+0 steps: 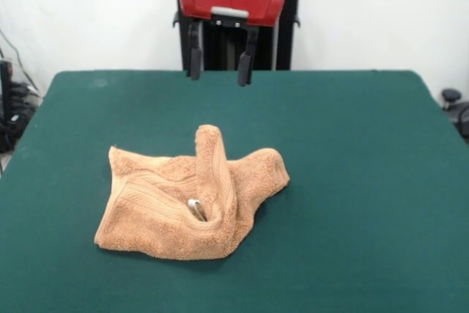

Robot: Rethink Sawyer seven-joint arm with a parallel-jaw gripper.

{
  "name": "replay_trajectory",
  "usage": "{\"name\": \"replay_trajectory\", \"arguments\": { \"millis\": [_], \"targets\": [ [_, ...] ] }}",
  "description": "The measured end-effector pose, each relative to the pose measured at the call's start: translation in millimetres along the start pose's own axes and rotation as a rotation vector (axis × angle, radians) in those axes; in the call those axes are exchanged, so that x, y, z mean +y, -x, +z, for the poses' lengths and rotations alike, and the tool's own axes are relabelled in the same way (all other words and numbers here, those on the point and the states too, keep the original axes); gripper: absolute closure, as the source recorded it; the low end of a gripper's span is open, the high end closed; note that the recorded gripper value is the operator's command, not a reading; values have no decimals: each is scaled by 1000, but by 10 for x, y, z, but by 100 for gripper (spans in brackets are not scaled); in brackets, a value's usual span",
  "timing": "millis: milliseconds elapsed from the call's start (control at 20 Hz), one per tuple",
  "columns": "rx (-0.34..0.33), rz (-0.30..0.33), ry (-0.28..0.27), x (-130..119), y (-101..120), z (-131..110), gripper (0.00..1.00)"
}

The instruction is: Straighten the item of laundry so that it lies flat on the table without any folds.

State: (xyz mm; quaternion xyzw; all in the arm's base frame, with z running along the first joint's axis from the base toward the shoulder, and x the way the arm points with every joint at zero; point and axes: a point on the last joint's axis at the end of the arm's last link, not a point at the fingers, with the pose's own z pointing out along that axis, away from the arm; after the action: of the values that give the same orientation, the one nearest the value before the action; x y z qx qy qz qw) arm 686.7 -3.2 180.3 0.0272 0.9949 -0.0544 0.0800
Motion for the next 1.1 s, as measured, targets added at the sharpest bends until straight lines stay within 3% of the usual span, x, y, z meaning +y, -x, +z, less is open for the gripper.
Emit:
{"name": "replay_trajectory", "arguments": {
  "millis": [500, 1100],
  "targets": [
    [-32, 21, -15, -225, 244, 57, 0],
    [-25, 79, -38, -753, 252, 161, 0]
  ]
}}
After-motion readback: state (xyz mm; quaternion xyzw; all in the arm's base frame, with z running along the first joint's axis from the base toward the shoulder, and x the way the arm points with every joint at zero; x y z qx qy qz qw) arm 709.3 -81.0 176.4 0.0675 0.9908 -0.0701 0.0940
